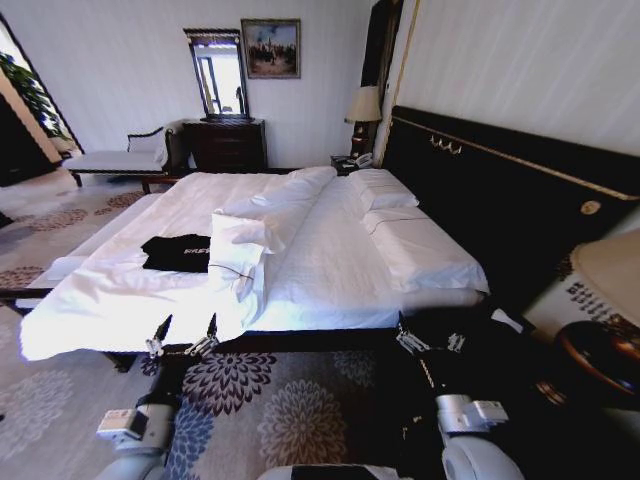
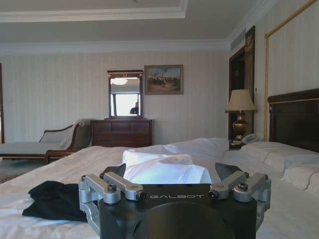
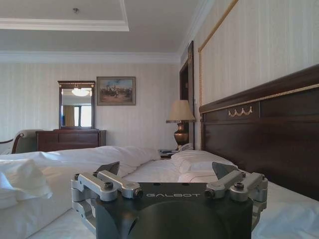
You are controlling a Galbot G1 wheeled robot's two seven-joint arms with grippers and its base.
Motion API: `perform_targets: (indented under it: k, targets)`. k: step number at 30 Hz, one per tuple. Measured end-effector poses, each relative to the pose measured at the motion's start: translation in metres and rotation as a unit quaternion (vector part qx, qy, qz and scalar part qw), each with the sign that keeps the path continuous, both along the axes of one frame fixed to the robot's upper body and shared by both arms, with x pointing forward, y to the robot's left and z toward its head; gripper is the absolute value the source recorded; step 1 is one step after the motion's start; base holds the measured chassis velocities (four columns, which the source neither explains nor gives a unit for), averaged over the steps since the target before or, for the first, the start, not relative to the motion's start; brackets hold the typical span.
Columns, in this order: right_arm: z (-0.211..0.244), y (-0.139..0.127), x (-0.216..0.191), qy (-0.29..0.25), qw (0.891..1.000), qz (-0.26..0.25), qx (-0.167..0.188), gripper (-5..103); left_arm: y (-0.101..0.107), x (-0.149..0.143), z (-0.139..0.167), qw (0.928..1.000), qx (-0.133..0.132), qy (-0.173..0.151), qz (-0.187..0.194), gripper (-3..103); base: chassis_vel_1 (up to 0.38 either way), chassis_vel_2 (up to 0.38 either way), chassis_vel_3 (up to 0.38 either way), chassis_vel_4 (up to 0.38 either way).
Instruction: Fold the clothes on the bed.
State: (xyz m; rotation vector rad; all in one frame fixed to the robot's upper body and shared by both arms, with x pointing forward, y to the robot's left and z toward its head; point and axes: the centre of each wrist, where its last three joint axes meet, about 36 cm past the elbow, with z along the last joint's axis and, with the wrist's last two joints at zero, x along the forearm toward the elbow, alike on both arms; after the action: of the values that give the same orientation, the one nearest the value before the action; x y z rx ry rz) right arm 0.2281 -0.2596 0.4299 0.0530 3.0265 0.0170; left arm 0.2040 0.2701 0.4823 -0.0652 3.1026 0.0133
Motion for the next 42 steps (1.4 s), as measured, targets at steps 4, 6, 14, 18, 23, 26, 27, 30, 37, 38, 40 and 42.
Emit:
perform_targets:
  k: [4,6,14,18,23,26,27,30,37,38,40,42]
  targets:
    - [-0.002,0.000,0.000,0.001,1.000,0.000,0.000,100,0.001,-0.001,0.000,1.0000,0.002,-0.002,0.001,100,-0.142,0.143,0.146,-0.136]
    - [-0.002,0.001,0.001,0.001,1.000,-0.001,0.000,100,0.001,-0.001,0.000,1.0000,0.002,-0.004,0.001,100,-0.141,0.137,0.140,-0.139]
    - [-0.006,0.001,0.001,0.000,1.000,-0.003,0.003,100,0.001,-0.001,0.004,0.9999,0.008,-0.011,-0.002,100,-0.146,0.137,0.131,-0.142]
    - [-0.007,0.001,0.002,0.000,1.000,-0.001,0.002,100,0.001,-0.001,0.003,0.9999,0.009,-0.012,-0.002,100,-0.138,0.139,0.137,-0.140]
    - [-0.009,0.002,0.002,-0.002,1.000,0.004,-0.001,100,0.002,-0.001,0.001,0.9999,0.010,-0.011,-0.001,100,-0.111,0.144,0.133,-0.119]
    - [-0.010,0.002,0.002,-0.001,1.000,0.006,-0.002,100,0.002,-0.001,0.000,0.9999,0.010,-0.010,0.000,100,-0.095,0.110,0.088,-0.093]
    - [-0.011,0.002,0.002,-0.002,1.000,0.007,-0.003,100,0.001,-0.001,-0.002,0.9999,0.010,-0.010,0.001,100,-0.091,0.046,0.081,-0.072]
    - [-0.011,0.002,0.002,-0.003,1.000,0.008,-0.004,100,0.001,-0.001,-0.003,0.9999,0.010,-0.009,0.001,100,-0.058,0.045,0.044,-0.075]
    - [-0.013,0.002,0.002,-0.004,1.000,0.009,-0.004,100,0.001,0.000,-0.004,0.9999,0.009,-0.009,0.003,100,0.015,0.075,-0.010,-0.070]
    - [-0.013,0.002,0.003,-0.004,1.000,0.010,-0.004,100,0.001,0.000,-0.005,0.9999,0.009,-0.009,0.003,100,0.060,0.096,-0.057,-0.085]
    - [-0.013,0.002,0.003,-0.005,1.000,0.010,-0.004,100,0.001,0.000,-0.005,0.9999,0.009,-0.009,0.003,100,0.060,0.096,-0.053,-0.121]
    - [-0.013,0.002,0.003,-0.006,1.000,0.010,-0.004,100,0.001,-0.001,-0.005,0.9999,0.009,-0.010,0.004,100,0.065,0.152,-0.060,-0.150]
